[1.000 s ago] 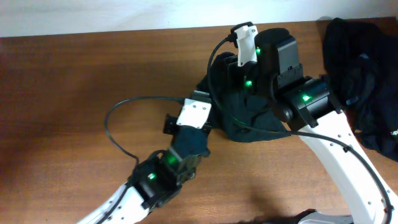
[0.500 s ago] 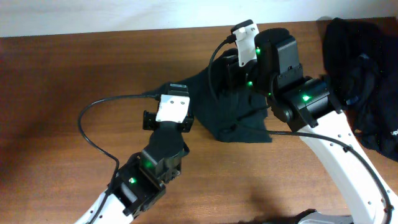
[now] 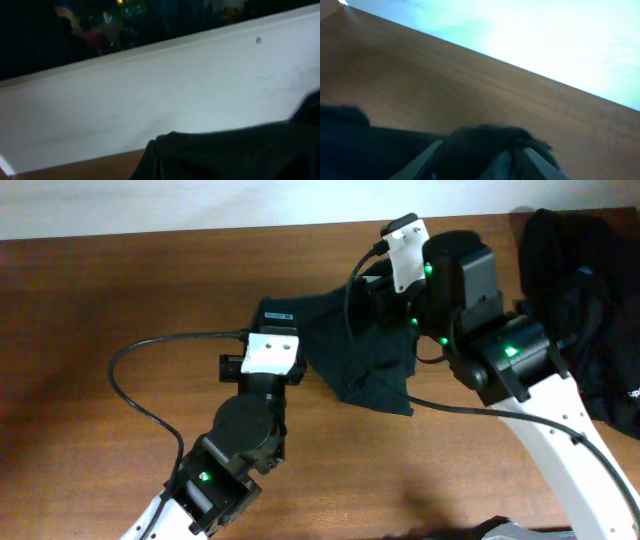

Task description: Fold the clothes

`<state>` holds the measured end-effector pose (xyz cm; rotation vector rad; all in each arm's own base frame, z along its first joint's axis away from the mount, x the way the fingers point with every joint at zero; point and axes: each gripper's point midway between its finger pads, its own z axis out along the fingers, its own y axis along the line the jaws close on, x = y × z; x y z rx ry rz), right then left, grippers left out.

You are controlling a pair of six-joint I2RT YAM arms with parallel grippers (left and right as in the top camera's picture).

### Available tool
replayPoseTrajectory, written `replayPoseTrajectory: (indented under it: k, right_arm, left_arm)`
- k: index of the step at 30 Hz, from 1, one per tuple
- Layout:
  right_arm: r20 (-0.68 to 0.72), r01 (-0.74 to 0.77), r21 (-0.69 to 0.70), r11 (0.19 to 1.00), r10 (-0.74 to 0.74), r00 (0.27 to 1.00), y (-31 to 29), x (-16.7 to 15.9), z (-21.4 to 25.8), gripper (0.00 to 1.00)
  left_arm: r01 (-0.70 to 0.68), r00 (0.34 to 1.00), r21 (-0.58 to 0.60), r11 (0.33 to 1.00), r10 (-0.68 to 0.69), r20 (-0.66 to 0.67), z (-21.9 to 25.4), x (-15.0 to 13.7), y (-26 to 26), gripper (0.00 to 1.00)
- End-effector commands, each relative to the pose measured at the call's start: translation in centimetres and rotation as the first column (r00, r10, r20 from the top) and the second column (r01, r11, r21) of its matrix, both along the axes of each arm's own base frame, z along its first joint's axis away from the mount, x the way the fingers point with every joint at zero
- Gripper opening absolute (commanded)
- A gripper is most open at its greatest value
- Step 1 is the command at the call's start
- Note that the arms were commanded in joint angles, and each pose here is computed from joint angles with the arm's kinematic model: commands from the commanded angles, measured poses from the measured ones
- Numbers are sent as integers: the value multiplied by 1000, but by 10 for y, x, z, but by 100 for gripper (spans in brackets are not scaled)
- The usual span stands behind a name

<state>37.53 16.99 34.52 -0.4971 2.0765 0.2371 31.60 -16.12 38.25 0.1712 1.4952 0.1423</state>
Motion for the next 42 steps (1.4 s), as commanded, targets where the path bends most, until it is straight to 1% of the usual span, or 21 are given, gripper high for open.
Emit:
replayPoseTrajectory:
  k: [1, 6, 10, 13, 15, 19, 25, 27, 29, 32, 42]
  right_arm:
    - [48, 3, -24, 1000, -1, 999, -6, -7, 16, 49]
    - [18, 9, -42, 999, -8, 1000, -9, -10, 8, 51]
    - [11, 51, -77, 996, -50, 999, -18, -9, 4, 53]
    - [12, 76, -95, 993, -75, 997, -24, -10, 4, 63]
    - [-2, 74, -104, 992, -75, 997, -25, -13, 1, 63]
    - [-74, 64, -144, 988, -75, 994, -30, -24, -15, 63]
    - [-230, 26, -200, 979, -72, 971, -39, -51, -45, 63]
    - [-308, 15, -182, 983, -72, 949, -38, -65, -56, 63]
    - [-353, 5, -156, 988, -61, 934, -35, -73, -62, 63]
    - [-418, -52, -110, 993, 1, 908, -24, -86, -72, 62]
    - [-531, -84, -126, 988, 5, 847, -24, -100, -123, 57]
  left_arm:
    - [-29, 999, -4, 1000, 29, 42, 18, -4, 10, 1]
    - [-22, 998, -1, 1000, 22, 65, 31, -5, 10, 1]
    - [-22, 996, -15, 1000, 23, 81, 42, -6, 11, 1]
    - [-22, 995, -29, 999, 25, 94, 50, -8, 12, 1]
    - [-21, 994, -39, 999, 25, 102, 56, -8, 13, 1]
    - [20, 993, -43, 999, -14, 120, 64, -10, 7, 1]
    - [92, 985, -42, 995, -85, 147, 72, -12, -4, 1]
    - [91, 981, -71, 993, -78, 178, 80, -14, -2, 1]
    - [94, 976, -96, 991, -73, 205, 87, -16, 0, 1]
    - [102, 967, -132, 986, -67, 247, 98, -19, 3, 1]
    - [135, 936, -213, 968, -54, 348, 124, -29, 10, 1]
